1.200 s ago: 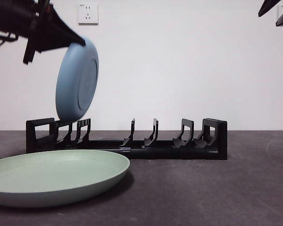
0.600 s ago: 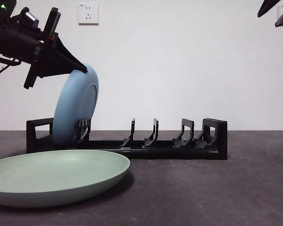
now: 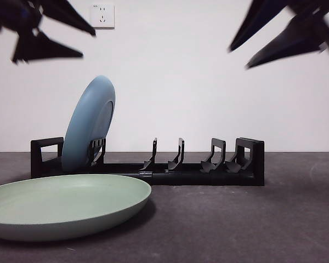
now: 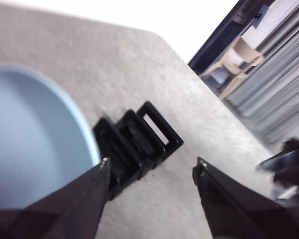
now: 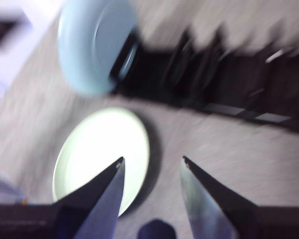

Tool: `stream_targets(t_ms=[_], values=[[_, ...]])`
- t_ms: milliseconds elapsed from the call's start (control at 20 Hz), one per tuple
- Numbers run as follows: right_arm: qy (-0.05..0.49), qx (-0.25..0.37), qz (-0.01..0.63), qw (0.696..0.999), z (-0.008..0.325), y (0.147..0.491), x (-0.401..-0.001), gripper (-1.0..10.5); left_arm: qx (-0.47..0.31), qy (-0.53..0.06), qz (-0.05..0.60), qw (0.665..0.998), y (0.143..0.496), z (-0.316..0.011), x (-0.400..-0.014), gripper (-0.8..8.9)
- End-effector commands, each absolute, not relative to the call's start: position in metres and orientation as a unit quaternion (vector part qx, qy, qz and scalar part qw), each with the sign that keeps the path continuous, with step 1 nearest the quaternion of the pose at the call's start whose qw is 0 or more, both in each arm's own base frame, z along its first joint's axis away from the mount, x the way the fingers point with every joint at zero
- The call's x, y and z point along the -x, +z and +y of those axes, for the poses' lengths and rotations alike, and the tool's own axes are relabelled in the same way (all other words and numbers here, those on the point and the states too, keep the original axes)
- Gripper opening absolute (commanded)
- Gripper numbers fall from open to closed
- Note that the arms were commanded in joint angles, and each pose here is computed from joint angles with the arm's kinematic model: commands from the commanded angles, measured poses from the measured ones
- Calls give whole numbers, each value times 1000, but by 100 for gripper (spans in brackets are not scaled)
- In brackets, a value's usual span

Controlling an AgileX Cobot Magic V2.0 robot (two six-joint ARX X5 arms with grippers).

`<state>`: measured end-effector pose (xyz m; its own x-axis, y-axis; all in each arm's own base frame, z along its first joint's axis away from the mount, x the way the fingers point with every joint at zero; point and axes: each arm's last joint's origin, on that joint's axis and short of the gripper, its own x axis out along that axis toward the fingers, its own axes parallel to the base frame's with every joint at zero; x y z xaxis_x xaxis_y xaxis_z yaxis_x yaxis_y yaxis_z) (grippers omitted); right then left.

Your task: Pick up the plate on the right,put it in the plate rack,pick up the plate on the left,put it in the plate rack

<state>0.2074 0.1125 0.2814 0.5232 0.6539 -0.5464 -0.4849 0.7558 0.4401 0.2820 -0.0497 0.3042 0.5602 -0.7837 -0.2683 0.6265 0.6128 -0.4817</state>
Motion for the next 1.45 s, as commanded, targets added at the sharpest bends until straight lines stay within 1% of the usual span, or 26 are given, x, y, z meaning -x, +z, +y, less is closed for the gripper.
stream_targets(t_ms=[50,100,250,350,500,700,900,950,1050,1200,1350,1450], values=[[353,-108,383,847,134,265,-215,186,85,-393,193,895,324,-52,-256,288],[367,-106,392,837,144,256,-220,186,54,-379,184,906,332,-53,-242,288],[369,-106,438,813,166,227,-237,186,-29,-344,168,923,348,-61,-204,288],[367,-100,474,794,178,206,-248,186,-59,-332,165,927,354,-68,-183,288],[369,-97,511,770,192,183,-261,187,-79,-338,168,923,357,-78,-163,287],[370,-91,541,750,208,160,-273,186,-99,-347,185,914,353,-91,-154,287],[371,-85,555,740,219,146,-277,176,-110,-344,184,914,353,-97,-150,286],[372,-85,556,738,220,144,-276,137,-112,-344,184,914,353,-98,-150,286],[371,-85,562,734,223,140,-274,118,-112,-348,183,913,353,-100,-149,283],[372,-84,565,732,227,140,-272,-14,-113,-349,185,912,352,-100,-149,283],[367,-93,570,729,228,141,-270,-12,-114,-349,192,910,351,-100,-149,283],[378,-102,570,722,229,146,-268,-12,-116,-350,201,908,349,-99,-148,283]])
